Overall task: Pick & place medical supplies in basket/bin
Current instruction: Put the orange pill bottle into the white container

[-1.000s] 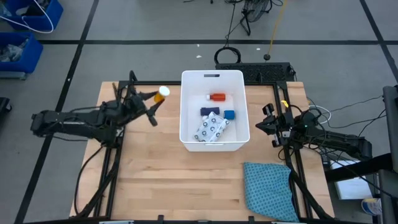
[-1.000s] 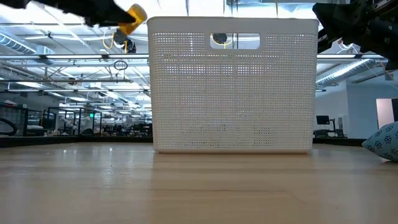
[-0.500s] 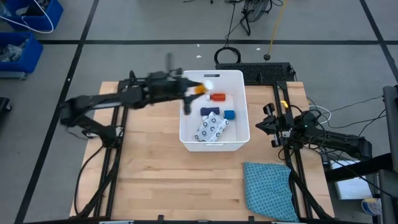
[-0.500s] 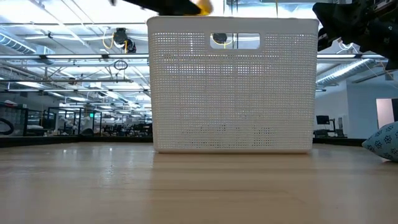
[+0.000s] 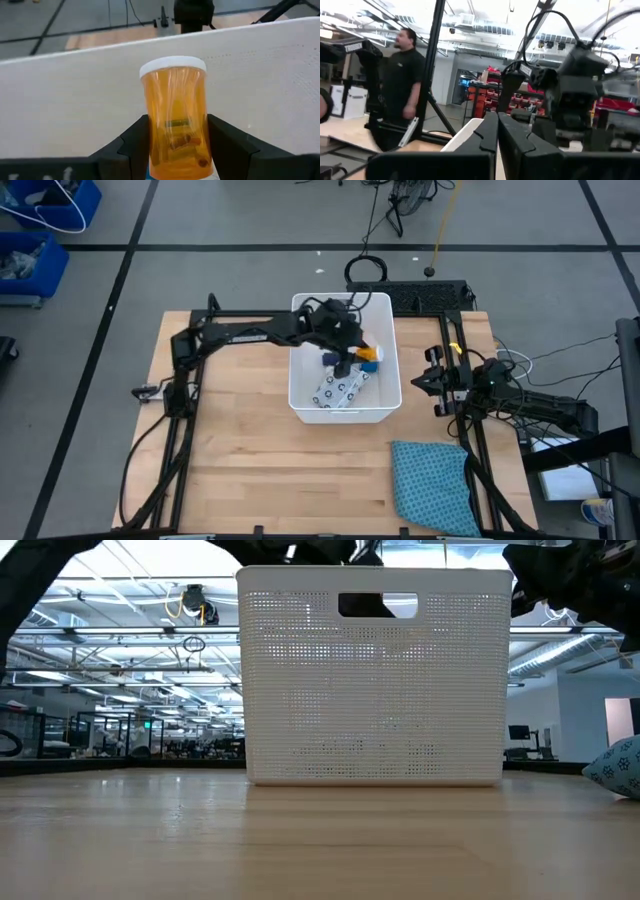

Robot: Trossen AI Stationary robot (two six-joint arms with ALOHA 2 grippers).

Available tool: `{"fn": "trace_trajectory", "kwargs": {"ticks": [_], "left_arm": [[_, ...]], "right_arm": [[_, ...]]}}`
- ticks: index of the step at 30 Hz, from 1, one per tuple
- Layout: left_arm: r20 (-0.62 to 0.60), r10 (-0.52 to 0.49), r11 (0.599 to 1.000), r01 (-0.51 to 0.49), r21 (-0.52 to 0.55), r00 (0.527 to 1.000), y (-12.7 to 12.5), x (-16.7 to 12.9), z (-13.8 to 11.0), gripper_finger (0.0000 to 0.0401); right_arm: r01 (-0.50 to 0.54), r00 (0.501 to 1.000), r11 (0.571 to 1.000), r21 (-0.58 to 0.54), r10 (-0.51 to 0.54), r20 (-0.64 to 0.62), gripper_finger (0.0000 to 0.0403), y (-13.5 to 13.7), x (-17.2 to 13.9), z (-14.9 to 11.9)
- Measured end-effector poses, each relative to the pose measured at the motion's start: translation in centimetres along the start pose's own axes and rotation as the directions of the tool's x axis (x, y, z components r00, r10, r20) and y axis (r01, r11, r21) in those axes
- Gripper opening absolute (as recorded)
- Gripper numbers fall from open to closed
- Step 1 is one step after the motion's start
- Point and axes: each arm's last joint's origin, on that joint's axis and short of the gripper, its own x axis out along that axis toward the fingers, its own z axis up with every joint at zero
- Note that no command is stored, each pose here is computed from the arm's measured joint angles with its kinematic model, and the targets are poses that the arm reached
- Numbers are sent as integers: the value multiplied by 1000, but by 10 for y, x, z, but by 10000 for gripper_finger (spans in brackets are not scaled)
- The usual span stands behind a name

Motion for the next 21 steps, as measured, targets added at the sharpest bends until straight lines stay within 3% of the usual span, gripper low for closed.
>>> {"fn": "trace_trajectory", "kwargs": {"ticks": [10, 21], "left_arm": [[-129, -65, 992, 50, -119, 989, 0, 44, -45, 175], [-240, -147, 989, 144, -30, 959, -22, 61, -62, 175]], "right_arm": [[4, 1000, 992, -122, -3, 3, 4, 0, 0, 0], [3, 1000, 990, -138, -3, -1, 4, 0, 0, 0]]}}
